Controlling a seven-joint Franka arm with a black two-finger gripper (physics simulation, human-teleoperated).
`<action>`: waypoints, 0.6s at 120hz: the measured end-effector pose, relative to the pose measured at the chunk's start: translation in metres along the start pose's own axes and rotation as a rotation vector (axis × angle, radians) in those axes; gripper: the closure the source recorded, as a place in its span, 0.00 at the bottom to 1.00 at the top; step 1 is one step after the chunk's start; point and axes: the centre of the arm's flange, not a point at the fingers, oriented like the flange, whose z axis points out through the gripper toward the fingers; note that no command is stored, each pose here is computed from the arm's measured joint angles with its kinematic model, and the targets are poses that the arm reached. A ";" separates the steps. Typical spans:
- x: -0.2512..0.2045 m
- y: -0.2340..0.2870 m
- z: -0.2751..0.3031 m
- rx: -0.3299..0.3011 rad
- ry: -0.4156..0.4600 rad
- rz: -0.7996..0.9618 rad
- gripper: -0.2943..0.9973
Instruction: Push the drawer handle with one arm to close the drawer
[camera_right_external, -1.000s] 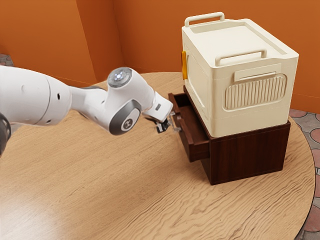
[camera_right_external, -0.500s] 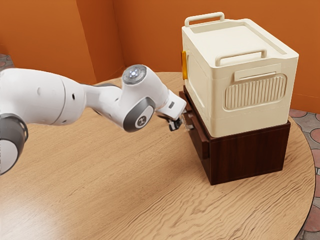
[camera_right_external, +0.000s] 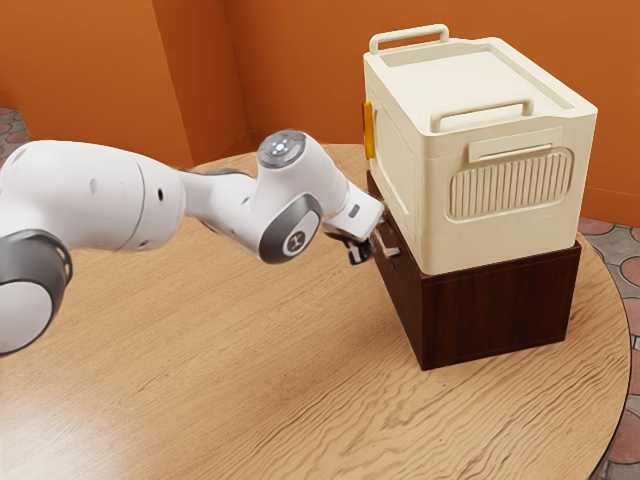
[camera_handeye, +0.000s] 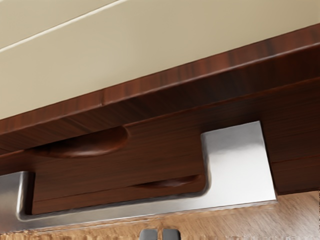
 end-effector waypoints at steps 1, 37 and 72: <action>-0.002 -0.001 0.001 -0.002 -0.002 -0.006 0.84; -0.142 -0.084 -0.172 -0.064 0.048 -0.677 0.66; -0.263 -0.166 -0.372 0.007 -0.294 -1.416 0.34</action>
